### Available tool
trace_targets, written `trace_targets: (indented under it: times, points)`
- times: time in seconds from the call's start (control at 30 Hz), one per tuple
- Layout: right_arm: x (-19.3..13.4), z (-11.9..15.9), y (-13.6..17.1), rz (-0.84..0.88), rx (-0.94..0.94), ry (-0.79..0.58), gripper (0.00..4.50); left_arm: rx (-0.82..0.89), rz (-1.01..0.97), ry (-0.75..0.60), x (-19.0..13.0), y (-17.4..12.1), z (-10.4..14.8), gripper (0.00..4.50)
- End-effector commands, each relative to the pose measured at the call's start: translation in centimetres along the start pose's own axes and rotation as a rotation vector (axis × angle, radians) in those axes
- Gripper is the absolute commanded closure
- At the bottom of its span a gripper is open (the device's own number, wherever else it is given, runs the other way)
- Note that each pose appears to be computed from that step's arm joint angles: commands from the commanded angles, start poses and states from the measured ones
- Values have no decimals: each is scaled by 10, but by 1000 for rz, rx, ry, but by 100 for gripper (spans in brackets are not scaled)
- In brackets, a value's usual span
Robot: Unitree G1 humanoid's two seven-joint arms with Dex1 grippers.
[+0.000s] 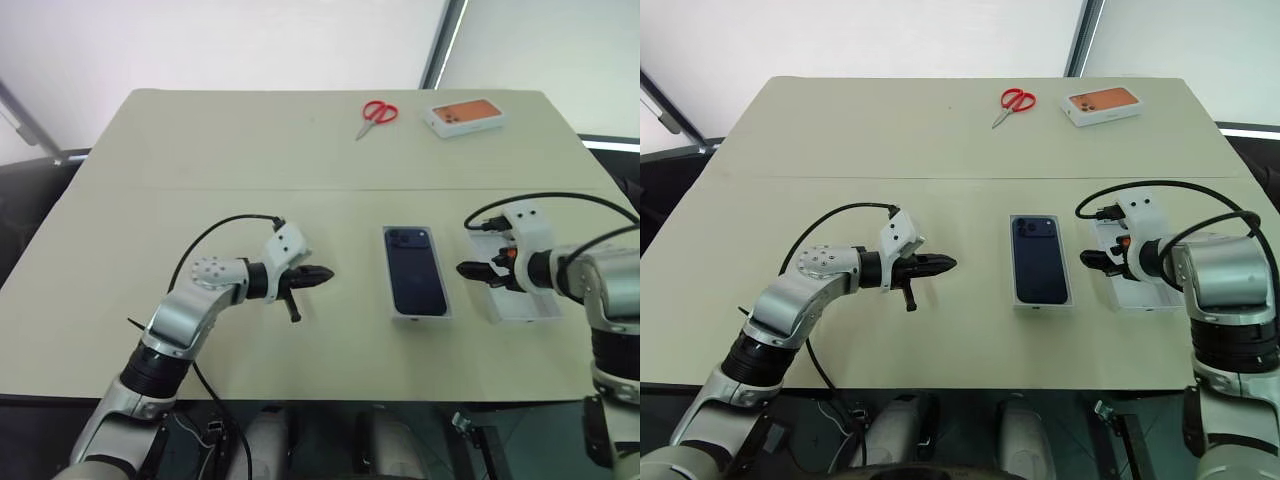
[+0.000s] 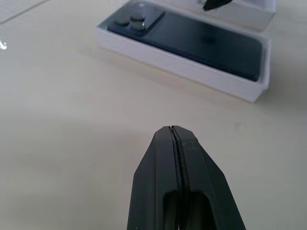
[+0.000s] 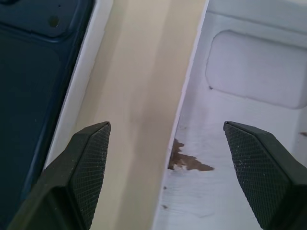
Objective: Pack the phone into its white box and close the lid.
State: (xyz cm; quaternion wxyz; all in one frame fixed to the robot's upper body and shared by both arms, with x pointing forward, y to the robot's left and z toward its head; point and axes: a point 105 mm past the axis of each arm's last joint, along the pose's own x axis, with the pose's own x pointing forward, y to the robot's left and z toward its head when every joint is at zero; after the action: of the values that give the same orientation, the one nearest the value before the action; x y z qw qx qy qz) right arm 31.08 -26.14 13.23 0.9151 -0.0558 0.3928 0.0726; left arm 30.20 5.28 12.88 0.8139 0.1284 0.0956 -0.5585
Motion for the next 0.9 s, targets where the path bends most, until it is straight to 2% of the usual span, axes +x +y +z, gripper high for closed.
trace_targets:
  times: [0.03, 0.2, 0.33, 0.53, 0.6, 0.67, 0.73, 0.87, 0.9]
  points:
    - [-6, 2, -2, -32, -11, -19, 188, 57, -46, -40, 0, -10, 12, 450]
    - [-4, 2, 0, -29, 12, -30, 444, 116, -112, -101, -4, -23, 21, 450]
    - [-7, 7, 0, -19, 27, -60, 448, 148, -105, -150, -8, -22, 26, 450]
    - [-50, 75, 23, 153, -19, -383, 448, 70, 109, -198, -28, 16, 19, 450]
    - [-71, 93, 56, 395, -26, -495, 448, 19, 244, -210, -42, 41, 14, 450]
    - [-78, 98, 94, 666, 17, -557, 448, -46, 373, -244, -59, 65, 11, 450]
    - [-77, 98, 108, 757, 64, -569, 448, -69, 408, -260, -65, 73, 11, 450]
    - [-55, 79, 150, 971, 251, -447, 448, -34, 402, -252, -64, 72, 13, 450]
    - [-61, 77, 161, 1017, 282, -445, 448, -28, 388, -246, -62, 70, 13, 450]
